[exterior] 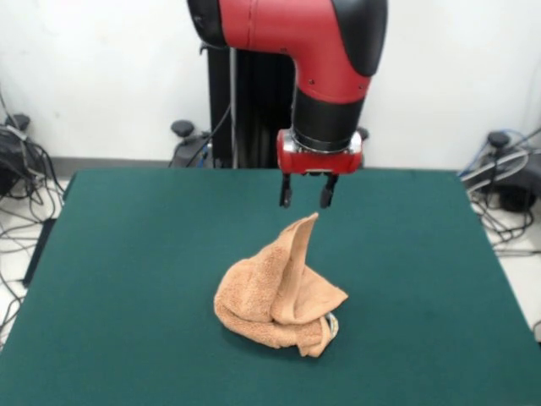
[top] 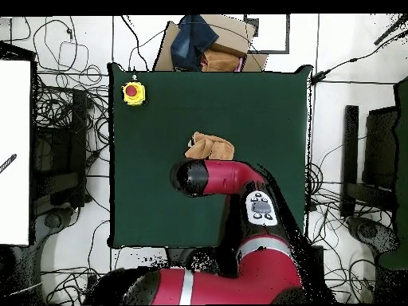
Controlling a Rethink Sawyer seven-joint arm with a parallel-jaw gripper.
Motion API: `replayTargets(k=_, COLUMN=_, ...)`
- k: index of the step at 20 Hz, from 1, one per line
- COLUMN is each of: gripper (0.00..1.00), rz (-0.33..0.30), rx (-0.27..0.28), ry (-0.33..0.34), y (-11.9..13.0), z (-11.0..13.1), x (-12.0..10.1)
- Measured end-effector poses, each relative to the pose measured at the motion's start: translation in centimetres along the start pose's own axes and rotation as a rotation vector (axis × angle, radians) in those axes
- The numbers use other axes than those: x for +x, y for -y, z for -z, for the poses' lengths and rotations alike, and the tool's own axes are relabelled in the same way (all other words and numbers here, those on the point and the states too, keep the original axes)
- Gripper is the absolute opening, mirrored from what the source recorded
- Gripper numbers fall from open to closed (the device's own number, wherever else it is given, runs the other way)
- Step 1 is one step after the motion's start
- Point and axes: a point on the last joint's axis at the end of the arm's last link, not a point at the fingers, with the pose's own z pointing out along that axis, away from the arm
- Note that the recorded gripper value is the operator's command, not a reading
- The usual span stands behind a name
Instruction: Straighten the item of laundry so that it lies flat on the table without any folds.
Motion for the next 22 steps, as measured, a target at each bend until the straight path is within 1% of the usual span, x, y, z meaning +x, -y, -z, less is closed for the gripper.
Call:
replayTargets(k=2, gripper=1.00, rz=-0.061, rx=0.004, ry=0.018, y=0.6, z=0.4, x=-0.5)
replayTargets(k=4, gripper=1.00, rz=-0.094, rx=0.009, ry=0.028, y=0.9, z=0.6, x=-0.7)
replayTargets(k=6, gripper=1.00, rz=-0.152, rx=0.014, ry=0.046, y=1.4, z=1.0, x=-1.2)
replayTargets(k=8, gripper=1.00, rz=-0.181, rx=0.020, ry=0.055, y=1.7, z=1.2, x=-1.3)
replayTargets(k=10, gripper=1.00, rz=-0.245, rx=0.040, ry=0.074, y=2.2, z=1.5, x=-1.6)
replayTargets(k=12, gripper=1.00, rz=-0.271, rx=0.048, ry=0.085, y=2.3, z=1.7, x=-1.7)
replayTargets(k=15, gripper=1.00, rz=-0.331, rx=0.068, ry=0.105, y=2.1, z=2.2, x=-1.8)
replayTargets(k=16, gripper=1.00, rz=-0.342, rx=0.071, ry=0.108, y=2.1, z=2.3, x=-1.9)
replayTargets(k=19, gripper=1.00, rz=-0.408, rx=0.087, ry=0.113, y=1.0, z=2.2, x=-1.9)
replayTargets(k=22, gripper=1.00, rz=-0.426, rx=0.095, ry=0.104, y=0.4, z=1.9, x=-1.6)
